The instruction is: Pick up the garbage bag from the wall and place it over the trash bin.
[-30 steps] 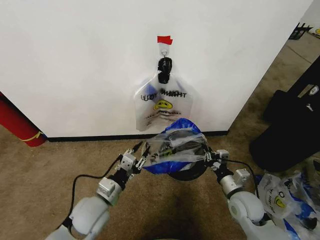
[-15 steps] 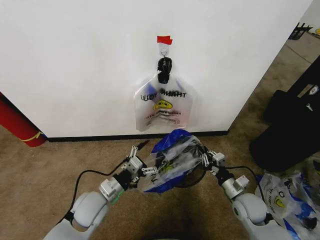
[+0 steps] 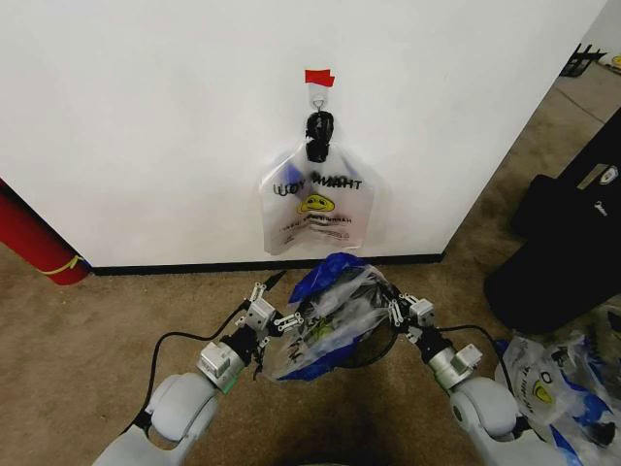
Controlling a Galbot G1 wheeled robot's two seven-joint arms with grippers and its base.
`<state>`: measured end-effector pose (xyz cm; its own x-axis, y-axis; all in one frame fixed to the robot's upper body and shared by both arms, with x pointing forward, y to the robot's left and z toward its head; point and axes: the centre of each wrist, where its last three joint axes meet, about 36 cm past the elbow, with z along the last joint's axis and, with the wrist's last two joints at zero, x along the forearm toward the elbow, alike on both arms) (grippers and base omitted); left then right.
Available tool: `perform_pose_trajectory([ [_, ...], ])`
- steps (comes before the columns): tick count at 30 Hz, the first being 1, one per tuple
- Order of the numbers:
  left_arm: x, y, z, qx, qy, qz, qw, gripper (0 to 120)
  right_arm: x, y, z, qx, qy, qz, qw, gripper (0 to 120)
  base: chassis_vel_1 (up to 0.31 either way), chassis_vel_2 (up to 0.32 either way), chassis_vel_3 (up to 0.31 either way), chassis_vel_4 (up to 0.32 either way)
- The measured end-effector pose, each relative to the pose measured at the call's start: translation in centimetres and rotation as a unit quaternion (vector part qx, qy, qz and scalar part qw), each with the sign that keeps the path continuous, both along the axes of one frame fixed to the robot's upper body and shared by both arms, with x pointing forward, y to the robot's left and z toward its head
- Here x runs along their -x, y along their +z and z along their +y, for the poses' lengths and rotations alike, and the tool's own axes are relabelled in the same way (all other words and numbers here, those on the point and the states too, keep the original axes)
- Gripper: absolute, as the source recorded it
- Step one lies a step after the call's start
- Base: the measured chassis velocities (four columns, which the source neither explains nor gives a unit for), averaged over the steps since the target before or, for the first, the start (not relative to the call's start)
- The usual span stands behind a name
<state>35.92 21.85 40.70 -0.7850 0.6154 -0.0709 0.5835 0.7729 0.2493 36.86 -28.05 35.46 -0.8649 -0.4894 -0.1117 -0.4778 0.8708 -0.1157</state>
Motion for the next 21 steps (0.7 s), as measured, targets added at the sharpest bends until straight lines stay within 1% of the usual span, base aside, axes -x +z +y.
perform_pose_trajectory([
  [5,0.1,0.4,-0.4,0.015,0.001,0.004,0.9999,36,0.1,0.2,-0.2,0.012,0.006,-0.011,1.0,1,0.0,0.0,0.0,0.0],
  [7,0.1,0.4,-0.4,0.016,0.002,0.005,0.9999,35,0.1,0.2,-0.3,0.014,0.006,-0.012,1.0,1,0.0,0.0,0.0,0.0],
  [8,0.2,0.6,-0.4,0.021,0.006,0.01,0.9997,26,0.1,0.0,-0.5,0.021,0.007,-0.015,1.0,1,0.0,0.0,0.0,0.0],
  [11,0.2,0.7,-0.1,0.022,0.011,0.016,0.9996,15,0.1,-0.2,-0.8,0.03,0.012,-0.022,0.999,1,0.0,0.0,0.0,0.0],
  [12,0.2,0.6,-0.1,0.022,0.012,0.016,0.9996,13,0.0,-0.2,-0.8,0.031,0.014,-0.024,0.999,1,0.0,0.0,0.0,0.0],
  [14,-0.2,0.2,0.1,0.018,0.019,0.019,0.9995,2,-0.3,-0.3,-1.2,0.034,0.027,-0.036,0.998,1,0.0,0.0,0.0,0.0],
  [16,-0.3,0.1,0.2,0.016,0.022,0.02,0.9994,0,-0.4,-0.3,-1.4,0.035,0.032,-0.04,0.998,1,0.0,0.0,0.0,0.0],
  [18,-0.8,-0.4,0.5,0.009,0.034,0.02,0.9992,0,-0.7,-0.3,-1.8,0.03,0.044,-0.048,0.997,1,0.0,0.0,0.0,0.0],
  [20,-1.6,-1.1,1.0,-0.002,0.054,0.02,0.9984,0,-0.8,-0.3,-2.2,0.013,0.06,-0.051,0.997,1,0.0,0.0,0.0,0.0],
  [21,-1.6,-1.1,1.0,-0.002,0.054,0.02,0.9984,0,-0.8,-0.3,-2.2,0.013,0.06,-0.051,0.997,1,0.0,0.0,0.0,0.0],
])
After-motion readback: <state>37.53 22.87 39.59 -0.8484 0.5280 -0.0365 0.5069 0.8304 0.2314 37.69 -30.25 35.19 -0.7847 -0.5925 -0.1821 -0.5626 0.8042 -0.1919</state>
